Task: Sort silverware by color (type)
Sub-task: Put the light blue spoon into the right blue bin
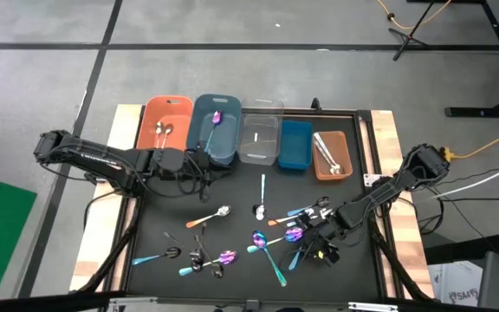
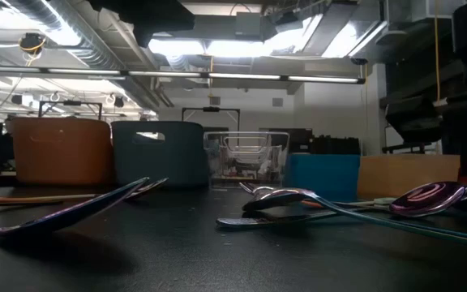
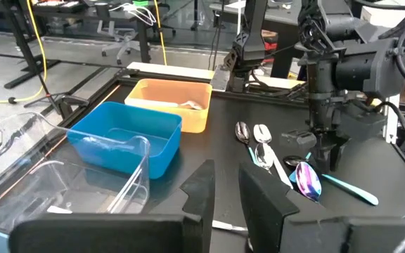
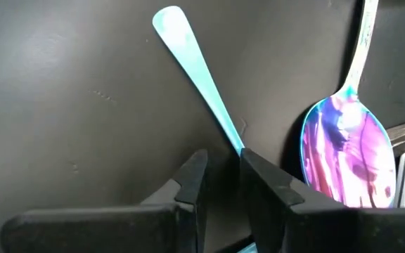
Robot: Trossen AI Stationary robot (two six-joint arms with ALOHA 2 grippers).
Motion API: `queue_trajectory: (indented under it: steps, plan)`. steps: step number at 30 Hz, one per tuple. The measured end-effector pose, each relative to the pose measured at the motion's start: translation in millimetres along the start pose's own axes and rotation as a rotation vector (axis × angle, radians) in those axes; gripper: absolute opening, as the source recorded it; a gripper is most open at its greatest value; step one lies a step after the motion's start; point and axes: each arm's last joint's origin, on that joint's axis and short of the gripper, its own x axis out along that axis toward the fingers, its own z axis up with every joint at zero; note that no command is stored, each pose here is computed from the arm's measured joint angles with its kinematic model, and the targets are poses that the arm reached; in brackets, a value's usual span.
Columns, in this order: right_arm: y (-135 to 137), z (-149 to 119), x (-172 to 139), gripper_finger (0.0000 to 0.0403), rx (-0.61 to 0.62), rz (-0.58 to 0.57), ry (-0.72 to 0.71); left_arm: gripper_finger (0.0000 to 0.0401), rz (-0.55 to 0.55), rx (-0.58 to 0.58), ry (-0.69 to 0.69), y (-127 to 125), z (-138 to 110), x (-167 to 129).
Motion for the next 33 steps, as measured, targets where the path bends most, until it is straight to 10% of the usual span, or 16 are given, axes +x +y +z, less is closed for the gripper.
queue_trajectory:
  steps: [33]
  plan:
    - [-3, 12, -1, 0.0081, -0.073, -0.117, -0.045, 0.0060, 0.000, 0.000, 0.000, 0, 0, 0]
